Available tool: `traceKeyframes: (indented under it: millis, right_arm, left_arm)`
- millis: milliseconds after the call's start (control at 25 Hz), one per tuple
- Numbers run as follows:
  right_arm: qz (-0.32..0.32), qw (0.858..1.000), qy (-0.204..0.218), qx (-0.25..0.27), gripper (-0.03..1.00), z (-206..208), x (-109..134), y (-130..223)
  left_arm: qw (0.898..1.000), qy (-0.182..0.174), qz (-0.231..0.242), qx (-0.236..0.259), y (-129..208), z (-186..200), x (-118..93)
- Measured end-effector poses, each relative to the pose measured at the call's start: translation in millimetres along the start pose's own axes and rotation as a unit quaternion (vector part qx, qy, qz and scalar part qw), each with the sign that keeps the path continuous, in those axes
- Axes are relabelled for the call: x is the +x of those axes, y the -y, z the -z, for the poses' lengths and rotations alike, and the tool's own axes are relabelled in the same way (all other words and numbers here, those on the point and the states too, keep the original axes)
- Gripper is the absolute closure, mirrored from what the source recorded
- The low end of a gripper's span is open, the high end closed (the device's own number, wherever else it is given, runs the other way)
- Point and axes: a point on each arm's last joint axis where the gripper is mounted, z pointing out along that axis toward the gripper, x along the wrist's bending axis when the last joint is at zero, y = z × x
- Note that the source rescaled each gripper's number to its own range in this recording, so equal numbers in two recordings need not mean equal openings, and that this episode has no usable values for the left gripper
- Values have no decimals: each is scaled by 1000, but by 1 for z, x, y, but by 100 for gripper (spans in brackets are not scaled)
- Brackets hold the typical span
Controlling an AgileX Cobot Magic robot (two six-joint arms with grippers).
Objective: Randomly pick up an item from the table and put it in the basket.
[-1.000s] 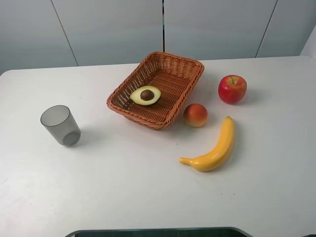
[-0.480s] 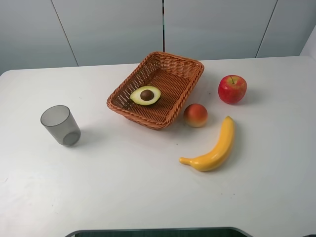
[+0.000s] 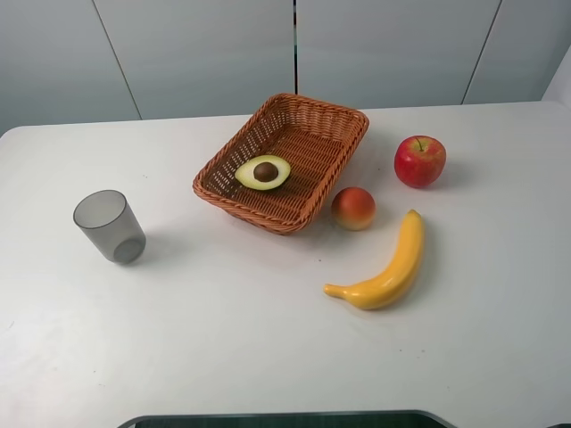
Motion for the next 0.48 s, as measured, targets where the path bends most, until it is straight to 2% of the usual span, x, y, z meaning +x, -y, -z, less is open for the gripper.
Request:
traceKeyframes:
  millis: [200,480]
  right_arm:
    - [-23,999,41,0,-3,-1,1,0]
    - [-25,999,44,0,-3,-1,1,0]
  left_arm:
    - [1000,0,1,0,0,0,0]
    - [1000,0,1,0,0,0,0]
